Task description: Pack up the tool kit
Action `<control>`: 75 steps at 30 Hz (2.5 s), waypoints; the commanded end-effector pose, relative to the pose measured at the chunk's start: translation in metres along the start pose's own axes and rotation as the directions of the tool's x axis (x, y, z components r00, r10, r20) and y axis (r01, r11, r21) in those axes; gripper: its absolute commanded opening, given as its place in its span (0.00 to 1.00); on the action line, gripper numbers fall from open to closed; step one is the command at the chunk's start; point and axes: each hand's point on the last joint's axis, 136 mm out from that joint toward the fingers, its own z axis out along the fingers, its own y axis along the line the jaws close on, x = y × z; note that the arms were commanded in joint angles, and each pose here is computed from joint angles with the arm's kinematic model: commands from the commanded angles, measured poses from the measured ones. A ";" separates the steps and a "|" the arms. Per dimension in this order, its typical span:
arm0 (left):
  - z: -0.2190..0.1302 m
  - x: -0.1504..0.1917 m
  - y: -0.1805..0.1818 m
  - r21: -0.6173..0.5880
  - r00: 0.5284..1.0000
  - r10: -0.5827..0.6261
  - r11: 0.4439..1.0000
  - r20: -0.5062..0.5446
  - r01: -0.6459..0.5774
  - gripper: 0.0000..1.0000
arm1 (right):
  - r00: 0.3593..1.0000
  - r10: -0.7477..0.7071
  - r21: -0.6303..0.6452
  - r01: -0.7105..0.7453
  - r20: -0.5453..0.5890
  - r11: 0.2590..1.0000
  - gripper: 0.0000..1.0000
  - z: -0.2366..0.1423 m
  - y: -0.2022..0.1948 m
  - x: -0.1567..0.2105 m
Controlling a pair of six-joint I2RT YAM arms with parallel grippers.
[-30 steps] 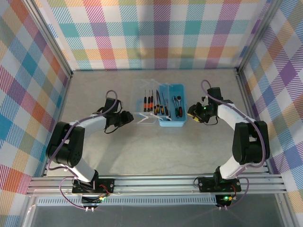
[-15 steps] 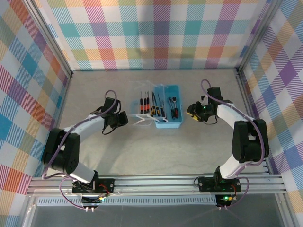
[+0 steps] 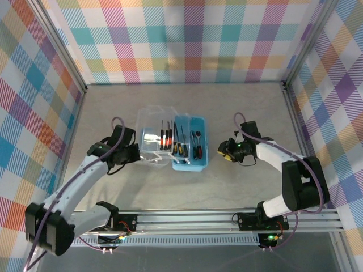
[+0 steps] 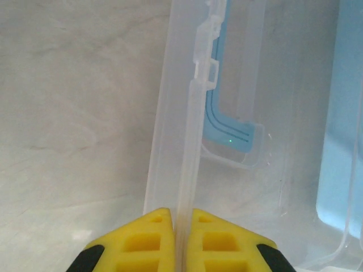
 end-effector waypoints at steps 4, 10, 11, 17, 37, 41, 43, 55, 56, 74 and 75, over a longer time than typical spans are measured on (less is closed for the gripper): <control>-0.031 -0.003 0.008 -0.020 0.998 0.041 0.999 0.046 -0.040 0.00 | 0.998 -0.062 -0.021 0.063 0.021 0.998 0.39 0.014 0.031 0.013; -0.029 0.002 0.011 -0.050 0.999 0.045 0.998 0.027 -0.044 0.00 | 0.996 -0.087 0.005 0.087 -0.004 0.996 0.39 0.031 0.040 0.026; -0.030 0.001 0.011 -0.047 0.999 0.045 0.998 0.031 -0.044 0.00 | 0.996 -0.088 0.010 0.088 -0.009 0.996 0.39 0.034 0.040 0.028; -0.034 -0.001 0.004 -0.045 0.997 0.069 0.997 0.028 -0.068 0.00 | 0.993 -0.116 0.018 0.117 -0.034 0.993 0.38 0.046 0.050 0.042; -0.049 0.009 -0.032 -0.017 0.983 0.180 0.983 -0.017 -0.180 0.00 | 0.985 -0.164 0.008 0.165 -0.048 0.986 0.38 0.053 0.075 0.054; -0.063 0.005 -0.045 -0.025 0.973 0.231 0.973 0.004 -0.231 0.00 | 0.983 -0.174 -0.008 0.174 -0.052 0.985 0.38 0.052 0.083 0.053; -0.070 0.003 -0.053 -0.017 0.969 0.247 0.969 0.010 -0.247 0.00 | 0.984 -0.171 -0.021 0.170 -0.060 0.985 0.38 0.056 0.086 0.054; -0.077 0.016 -0.120 -0.017 0.923 0.384 0.923 0.019 -0.383 0.00 | 0.984 -0.165 -0.027 0.164 -0.067 0.986 0.38 0.064 0.088 0.059; -0.076 0.018 -0.126 -0.016 0.920 0.391 0.921 0.021 -0.390 0.00 | 0.984 -0.164 -0.024 0.163 -0.065 0.986 0.38 0.064 0.088 0.059; -0.093 0.030 -0.235 0.209 0.922 0.375 0.898 0.095 -0.387 0.37 | 0.986 -0.168 0.056 0.168 -0.005 0.984 0.40 0.044 0.079 0.052; -0.095 0.028 -0.233 0.205 0.922 0.372 0.900 0.103 -0.386 0.39 | 0.985 -0.171 0.072 0.170 0.005 0.983 0.40 0.041 0.076 0.051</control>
